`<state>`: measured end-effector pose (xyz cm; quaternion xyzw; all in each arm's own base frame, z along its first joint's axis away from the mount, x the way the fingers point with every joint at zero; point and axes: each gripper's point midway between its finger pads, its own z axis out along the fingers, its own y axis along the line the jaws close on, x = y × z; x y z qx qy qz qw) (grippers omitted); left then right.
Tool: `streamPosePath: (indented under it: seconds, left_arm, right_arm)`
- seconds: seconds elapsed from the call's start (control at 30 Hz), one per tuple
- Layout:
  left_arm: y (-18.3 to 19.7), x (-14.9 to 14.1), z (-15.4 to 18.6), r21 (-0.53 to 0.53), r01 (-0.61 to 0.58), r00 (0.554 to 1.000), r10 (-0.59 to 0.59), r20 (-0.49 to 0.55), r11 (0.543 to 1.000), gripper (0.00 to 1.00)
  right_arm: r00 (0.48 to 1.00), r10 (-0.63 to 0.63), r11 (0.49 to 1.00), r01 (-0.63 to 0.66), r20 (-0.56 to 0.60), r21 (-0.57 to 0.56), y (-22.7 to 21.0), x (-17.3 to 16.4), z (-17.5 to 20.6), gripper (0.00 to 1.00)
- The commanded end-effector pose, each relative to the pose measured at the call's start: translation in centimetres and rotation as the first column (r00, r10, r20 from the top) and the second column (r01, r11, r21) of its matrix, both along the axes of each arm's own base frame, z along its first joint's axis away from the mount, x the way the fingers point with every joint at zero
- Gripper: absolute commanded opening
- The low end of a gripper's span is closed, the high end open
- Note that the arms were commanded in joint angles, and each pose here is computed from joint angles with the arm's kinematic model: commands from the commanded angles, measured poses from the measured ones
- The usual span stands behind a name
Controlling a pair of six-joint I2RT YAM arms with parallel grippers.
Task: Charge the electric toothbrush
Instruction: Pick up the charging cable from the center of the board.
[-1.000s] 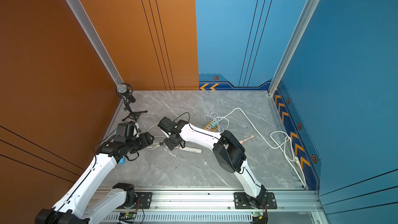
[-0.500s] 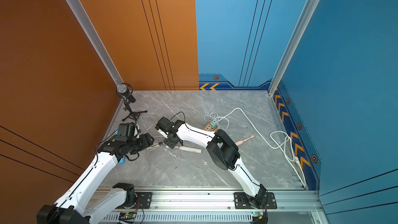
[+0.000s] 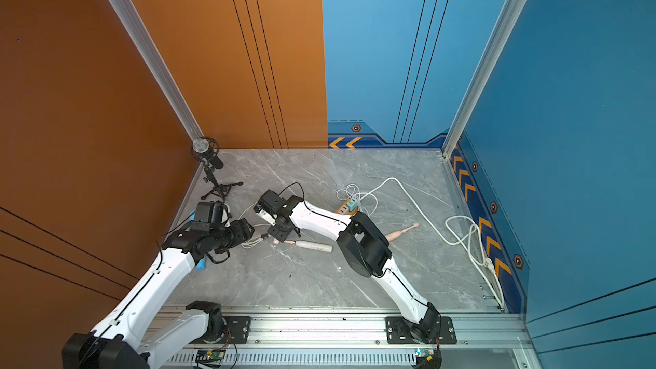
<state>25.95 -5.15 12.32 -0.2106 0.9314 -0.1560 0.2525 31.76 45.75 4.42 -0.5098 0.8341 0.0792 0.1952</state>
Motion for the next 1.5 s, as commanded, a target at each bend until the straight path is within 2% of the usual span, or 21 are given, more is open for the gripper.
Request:
streamPosePath:
  seconds: [0.0, 0.2, 0.53, 0.67, 0.87, 1.07, 1.2, 1.3, 1.47]
  left_arm:
    - [0.4, 0.3, 0.6, 0.016, -0.003, 1.000, 0.003, 0.006, 1.000, 0.76]
    - [0.4, 0.4, 0.7, 0.018, -0.004, 1.000, 0.004, 0.007, 1.000, 0.75]
    - [0.3, 1.0, 1.2, 0.017, 0.000, 1.000, 0.000, 0.015, 1.000, 0.76]
    - [0.2, 1.4, 1.6, 0.017, 0.013, 1.000, -0.013, 0.024, 1.000, 0.75]
    - [-1.0, 2.1, 2.6, 0.011, 0.070, 0.997, -0.071, 0.039, 0.997, 0.72]
    - [-2.9, 3.0, 3.4, 0.041, 0.153, 0.986, -0.155, 0.054, 0.987, 0.67]
    - [-5.5, 3.6, 4.0, -0.015, 0.241, 0.969, -0.239, 0.061, 0.970, 0.61]
    - [-8.3, 3.9, 4.8, -0.089, 0.319, 0.946, -0.311, 0.087, 0.944, 0.58]
    - [-10.0, 3.1, 4.3, -0.079, 0.397, 0.917, -0.391, 0.077, 0.914, 0.53]
  right_arm:
    - [1.000, 0.019, 1.000, -0.019, -0.021, -0.021, 0.1, 0.4, -0.9, 0.58]
    - [0.999, 0.004, 0.999, -0.005, -0.046, -0.040, -0.3, 1.1, -2.3, 0.50]
    - [0.998, -0.001, 0.998, 0.005, -0.069, 0.056, 0.2, 0.6, 2.0, 0.15]
    - [0.993, -0.047, 0.992, 0.058, -0.108, 0.109, -0.1, 0.9, 3.7, 0.12]
    - [0.964, -0.124, 0.962, 0.174, -0.235, 0.209, -1.1, 0.8, 6.7, 0.05]
    - [0.910, -0.186, 0.912, 0.300, -0.370, 0.280, -2.2, 0.8, 9.5, 0.05]
    - [0.837, -0.205, 0.844, 0.413, -0.507, 0.343, -2.3, 1.1, 11.4, 0.05]
    - [0.803, -0.212, 0.810, 0.463, -0.557, 0.360, -1.8, 1.0, 12.2, 0.06]
    - [0.691, -0.285, 0.709, 0.618, -0.665, 0.339, -2.2, 2.5, 12.2, 0.07]
